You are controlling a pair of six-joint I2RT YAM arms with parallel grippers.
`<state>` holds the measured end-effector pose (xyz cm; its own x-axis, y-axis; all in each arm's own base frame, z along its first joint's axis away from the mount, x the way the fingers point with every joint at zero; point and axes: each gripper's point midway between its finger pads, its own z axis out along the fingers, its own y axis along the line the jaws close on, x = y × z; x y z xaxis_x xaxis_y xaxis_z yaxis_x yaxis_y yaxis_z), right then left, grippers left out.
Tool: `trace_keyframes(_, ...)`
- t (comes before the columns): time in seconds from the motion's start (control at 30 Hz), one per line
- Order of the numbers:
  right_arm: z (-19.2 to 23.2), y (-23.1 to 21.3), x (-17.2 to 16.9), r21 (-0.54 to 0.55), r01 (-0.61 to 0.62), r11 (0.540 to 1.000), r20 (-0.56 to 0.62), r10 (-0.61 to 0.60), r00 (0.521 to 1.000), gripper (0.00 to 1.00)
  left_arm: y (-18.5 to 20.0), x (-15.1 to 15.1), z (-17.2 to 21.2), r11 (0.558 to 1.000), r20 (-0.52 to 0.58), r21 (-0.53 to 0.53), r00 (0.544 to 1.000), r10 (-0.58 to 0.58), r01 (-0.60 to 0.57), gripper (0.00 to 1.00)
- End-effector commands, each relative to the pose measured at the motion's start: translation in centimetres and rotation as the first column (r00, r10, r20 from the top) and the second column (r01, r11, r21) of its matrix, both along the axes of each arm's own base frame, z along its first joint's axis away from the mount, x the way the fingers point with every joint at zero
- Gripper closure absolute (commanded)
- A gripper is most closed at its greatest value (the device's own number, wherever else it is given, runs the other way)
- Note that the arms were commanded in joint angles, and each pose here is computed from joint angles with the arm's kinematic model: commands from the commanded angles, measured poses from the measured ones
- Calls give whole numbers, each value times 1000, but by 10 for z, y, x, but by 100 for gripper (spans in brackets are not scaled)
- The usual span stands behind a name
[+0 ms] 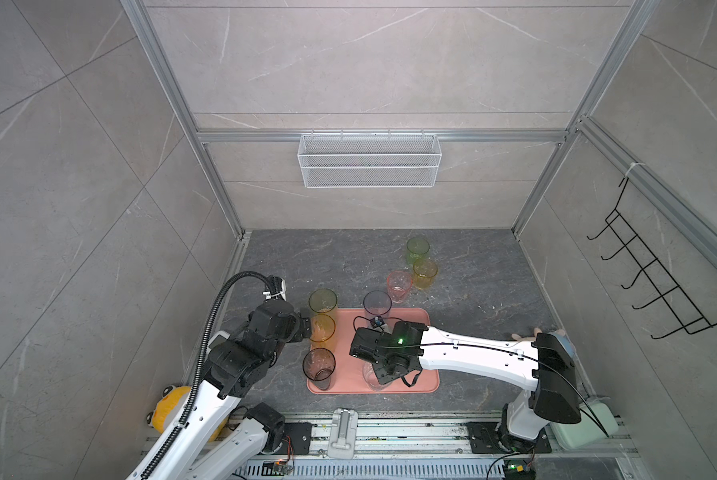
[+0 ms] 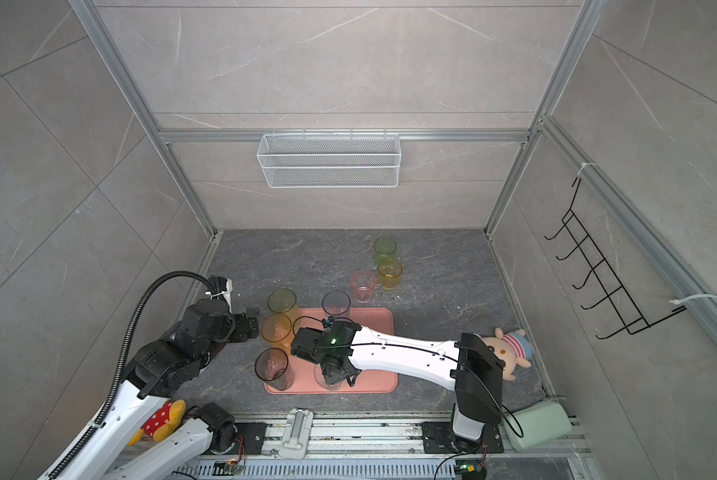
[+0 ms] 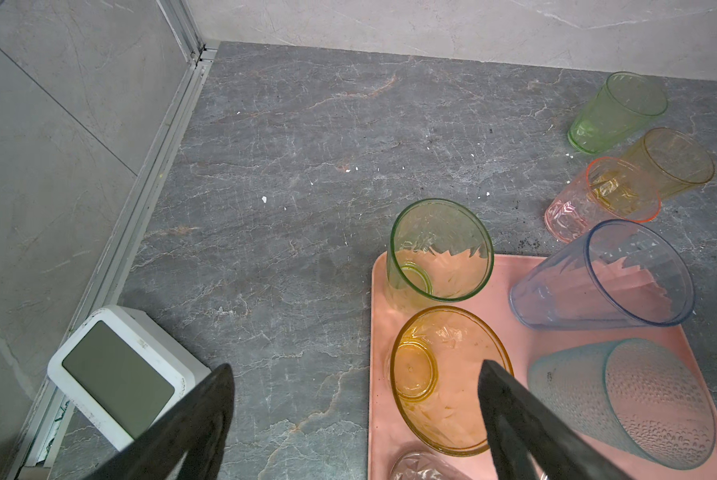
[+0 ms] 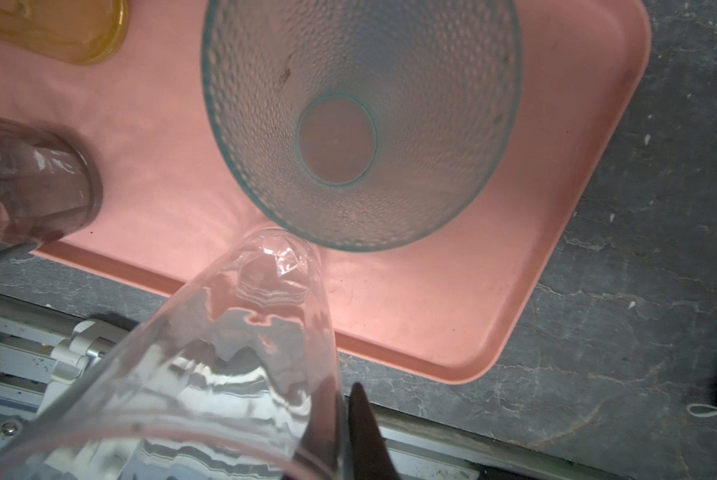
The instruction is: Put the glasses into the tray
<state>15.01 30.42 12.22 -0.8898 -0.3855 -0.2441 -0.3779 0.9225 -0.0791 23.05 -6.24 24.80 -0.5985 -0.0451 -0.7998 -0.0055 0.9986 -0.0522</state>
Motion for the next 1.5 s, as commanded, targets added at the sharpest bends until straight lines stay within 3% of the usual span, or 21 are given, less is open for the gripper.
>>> trace_keyframes(0.0, -1, 6, 1, 4, 8, 1000, 4, -8, 1000, 82, 4, -1, 6, 1000, 20, -9, 1000, 24, -24, 8)
trace_keyframes(0.47, 15, 7, 7, 14, 5, 1000, 43, -5, 999, 65, 3, -2, 7, 1000, 20, -8, 1000, 18, -17, 8)
trace_keyframes(0.83, 70, -10, 28, 3, -7, 1000, 205, 6, 979, 51, 7, -2, 9, 999, 33, 6, 999, 33, -34, 8)
trace_keyframes(1.2, 142, -39, 65, 31, 0, 1000, 486, -15, 874, 42, 10, -6, 16, 999, 39, 21, 999, 26, -27, 7)
trace_keyframes(1.47, 162, -71, 113, 74, 80, 994, 583, -108, 806, 32, 15, -6, 26, 998, 59, 44, 998, 35, -38, 5)
